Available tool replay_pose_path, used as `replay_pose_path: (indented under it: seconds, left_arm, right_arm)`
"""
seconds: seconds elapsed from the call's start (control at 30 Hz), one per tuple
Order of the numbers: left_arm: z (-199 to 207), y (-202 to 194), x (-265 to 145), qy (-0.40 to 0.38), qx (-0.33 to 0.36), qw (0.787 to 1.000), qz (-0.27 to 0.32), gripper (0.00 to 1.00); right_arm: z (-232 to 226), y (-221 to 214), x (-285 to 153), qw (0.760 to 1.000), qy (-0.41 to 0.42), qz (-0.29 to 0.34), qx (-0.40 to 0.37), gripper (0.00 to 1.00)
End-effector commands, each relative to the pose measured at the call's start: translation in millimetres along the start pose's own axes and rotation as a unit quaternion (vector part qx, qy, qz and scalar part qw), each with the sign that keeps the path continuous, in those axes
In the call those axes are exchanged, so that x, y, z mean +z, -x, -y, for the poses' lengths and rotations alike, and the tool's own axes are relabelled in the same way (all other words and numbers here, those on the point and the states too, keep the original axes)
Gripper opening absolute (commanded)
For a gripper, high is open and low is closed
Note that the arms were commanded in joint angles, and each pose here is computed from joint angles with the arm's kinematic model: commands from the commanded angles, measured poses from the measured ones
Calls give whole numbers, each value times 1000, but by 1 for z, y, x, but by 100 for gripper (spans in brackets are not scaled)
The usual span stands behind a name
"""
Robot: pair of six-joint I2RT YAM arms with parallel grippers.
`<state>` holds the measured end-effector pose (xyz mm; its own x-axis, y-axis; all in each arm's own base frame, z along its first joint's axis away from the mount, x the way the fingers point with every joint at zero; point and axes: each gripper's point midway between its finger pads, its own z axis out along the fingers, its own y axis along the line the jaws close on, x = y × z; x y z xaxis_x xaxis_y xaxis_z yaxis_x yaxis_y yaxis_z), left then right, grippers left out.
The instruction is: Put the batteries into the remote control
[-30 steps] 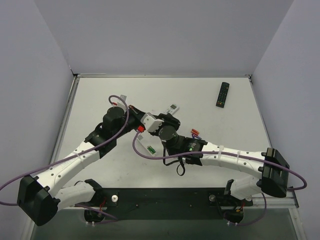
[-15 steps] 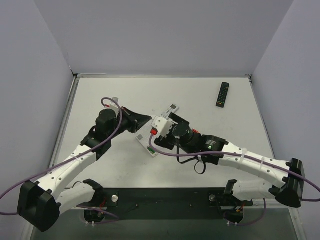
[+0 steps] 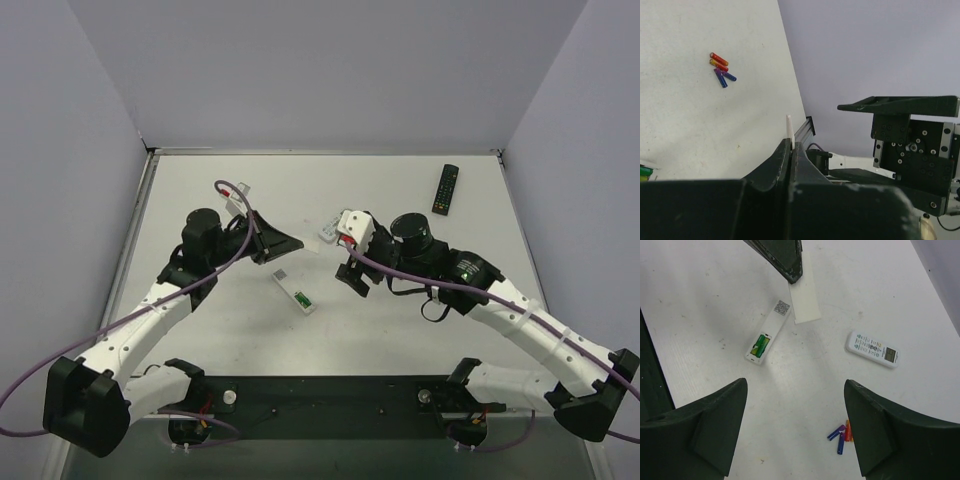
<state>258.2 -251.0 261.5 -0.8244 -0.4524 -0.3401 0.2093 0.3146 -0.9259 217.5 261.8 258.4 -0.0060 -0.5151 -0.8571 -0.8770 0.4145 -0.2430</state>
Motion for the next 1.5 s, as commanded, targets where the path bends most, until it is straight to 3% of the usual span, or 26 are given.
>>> replay_pose_path:
  seconds: [0.0,0.37,0.9,1.37,1.47]
  left_arm:
    - [43,-2,-7,-75,97,992,-40,0]
    - [56,-12,-14,-99,117,986,-65,0]
    - [62,-18,-20,-107,122,984,-73,0]
    - [61,-15,-18,-100,116,985,-74,0]
    - [52,-12,-16,-79,116,988,-65,18]
  right_arm:
    - [-6,30,-1,998,44,42,-24,72]
    - [-9,51,17,993,76,75,-44,66]
    - [-7,51,42,994,81,65,-36,51]
    - [-8,43,45,995,85,50,-34,15]
    - [-11,37,45,995,90,40,-32,7]
